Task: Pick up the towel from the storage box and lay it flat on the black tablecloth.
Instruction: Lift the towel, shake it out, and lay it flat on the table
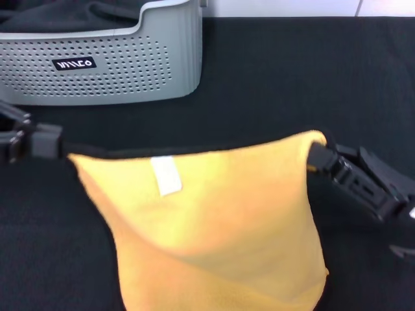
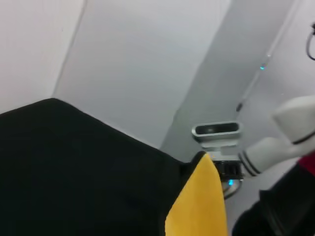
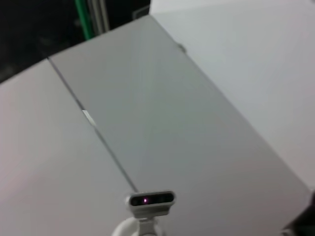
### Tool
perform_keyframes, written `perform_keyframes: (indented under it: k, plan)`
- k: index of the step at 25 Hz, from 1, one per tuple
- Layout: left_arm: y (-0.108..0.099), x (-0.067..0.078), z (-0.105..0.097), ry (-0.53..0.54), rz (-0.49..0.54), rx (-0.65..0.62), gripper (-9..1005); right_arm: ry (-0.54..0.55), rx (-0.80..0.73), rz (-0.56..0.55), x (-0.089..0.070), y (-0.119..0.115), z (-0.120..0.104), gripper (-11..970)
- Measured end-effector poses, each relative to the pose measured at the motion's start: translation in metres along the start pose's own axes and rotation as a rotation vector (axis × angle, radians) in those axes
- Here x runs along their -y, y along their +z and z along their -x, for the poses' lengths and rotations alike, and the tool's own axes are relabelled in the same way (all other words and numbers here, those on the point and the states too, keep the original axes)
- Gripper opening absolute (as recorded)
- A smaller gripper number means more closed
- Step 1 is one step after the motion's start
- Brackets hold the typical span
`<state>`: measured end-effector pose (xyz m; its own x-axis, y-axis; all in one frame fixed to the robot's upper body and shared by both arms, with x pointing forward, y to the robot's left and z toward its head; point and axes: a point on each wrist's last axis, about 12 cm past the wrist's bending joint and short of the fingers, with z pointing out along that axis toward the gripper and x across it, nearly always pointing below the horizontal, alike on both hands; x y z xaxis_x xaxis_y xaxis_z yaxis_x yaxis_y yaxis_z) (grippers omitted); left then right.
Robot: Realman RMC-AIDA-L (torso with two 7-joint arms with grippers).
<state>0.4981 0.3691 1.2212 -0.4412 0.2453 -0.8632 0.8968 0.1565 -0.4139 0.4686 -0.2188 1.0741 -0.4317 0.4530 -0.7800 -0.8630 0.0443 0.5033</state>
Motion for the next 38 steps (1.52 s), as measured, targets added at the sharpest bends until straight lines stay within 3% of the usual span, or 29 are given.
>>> perform_keyframes:
  k: [10,22,28,38]
  plan:
    - [0.034,-0.047,0.001,-0.051,0.109,-0.057,66,-0.07,-0.057,-0.162,0.037,0.017,0.017,55]
    - [0.058,-0.091,0.0,-0.026,0.406,-0.036,70,-0.099,-0.178,-0.402,0.082,0.029,0.033,63]
    - [0.071,-0.105,-0.002,-0.015,0.475,-0.09,72,-0.113,-0.24,-0.483,0.099,0.039,0.041,68]
    - [0.075,-0.113,-0.006,-0.024,0.514,-0.093,76,-0.142,-0.372,-0.588,0.119,0.05,0.042,75]
